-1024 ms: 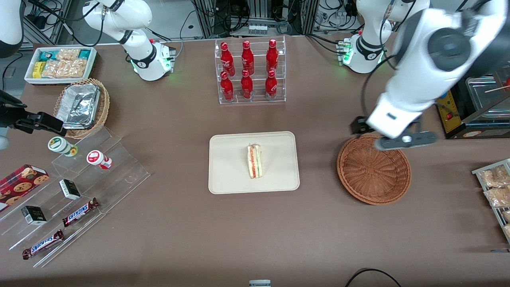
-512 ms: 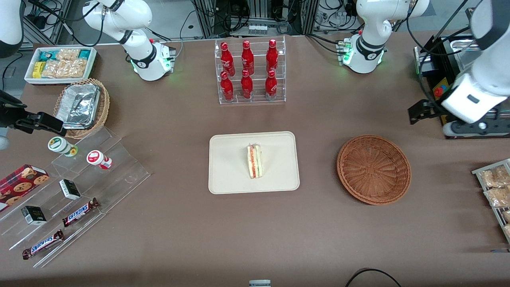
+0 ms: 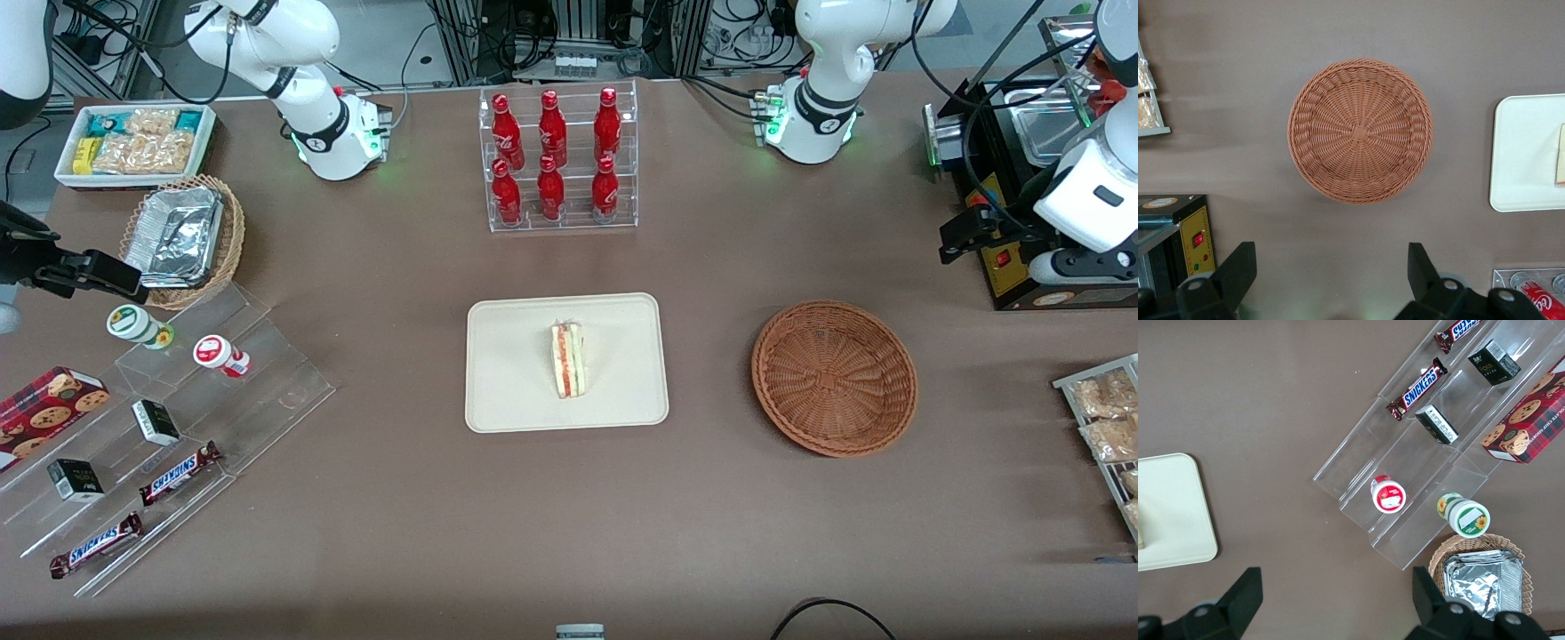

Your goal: Place sandwich from basket to tray

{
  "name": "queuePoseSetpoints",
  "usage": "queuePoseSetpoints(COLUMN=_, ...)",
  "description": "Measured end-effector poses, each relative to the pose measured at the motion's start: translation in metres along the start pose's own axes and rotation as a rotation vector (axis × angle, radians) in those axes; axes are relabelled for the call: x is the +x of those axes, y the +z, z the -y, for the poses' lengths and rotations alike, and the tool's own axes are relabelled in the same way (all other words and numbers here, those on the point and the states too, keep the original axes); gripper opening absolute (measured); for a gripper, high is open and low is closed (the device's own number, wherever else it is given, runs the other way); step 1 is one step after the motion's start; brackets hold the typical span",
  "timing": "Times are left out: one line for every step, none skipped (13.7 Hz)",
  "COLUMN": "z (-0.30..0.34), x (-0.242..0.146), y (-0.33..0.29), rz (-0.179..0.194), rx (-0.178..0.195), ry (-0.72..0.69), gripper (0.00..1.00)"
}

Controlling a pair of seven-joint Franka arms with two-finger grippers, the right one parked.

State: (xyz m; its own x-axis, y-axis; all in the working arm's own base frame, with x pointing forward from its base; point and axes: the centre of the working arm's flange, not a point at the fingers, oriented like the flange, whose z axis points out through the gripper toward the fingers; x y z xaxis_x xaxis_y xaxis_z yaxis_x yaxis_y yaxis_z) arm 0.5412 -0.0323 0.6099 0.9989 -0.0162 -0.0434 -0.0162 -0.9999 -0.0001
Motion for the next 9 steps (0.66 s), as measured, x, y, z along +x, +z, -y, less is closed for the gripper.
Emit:
queuePoseSetpoints(z=-0.002, x=0.000, y=-0.003, rz=-0.008, rx=0.001, ry=0.004, gripper=1.00)
queuePoseSetpoints(z=-0.003, x=0.000, y=-0.006, rz=-0.013, rx=0.002, ry=0.006, gripper=1.00)
queuePoseSetpoints(z=-0.003, x=0.001, y=-0.007, rz=-0.016, rx=0.002, ry=0.008, gripper=1.00)
queuePoseSetpoints(z=-0.005, x=0.001, y=-0.008, rz=-0.019, rx=0.002, ry=0.012, gripper=1.00)
queuePoseSetpoints(z=-0.006, x=0.002, y=-0.008, rz=-0.019, rx=0.002, ry=0.015, gripper=1.00)
queuePoseSetpoints(z=-0.005, x=0.002, y=-0.009, rz=-0.021, rx=0.002, ry=0.014, gripper=1.00)
queuePoseSetpoints(z=-0.003, x=0.002, y=-0.011, rz=-0.025, rx=0.002, ry=0.010, gripper=1.00)
queuePoseSetpoints(z=0.001, x=0.003, y=-0.014, rz=-0.031, rx=0.001, ry=0.003, gripper=1.00)
queuePoseSetpoints(z=0.003, x=0.003, y=-0.017, rz=-0.037, rx=0.000, ry=-0.001, gripper=1.00)
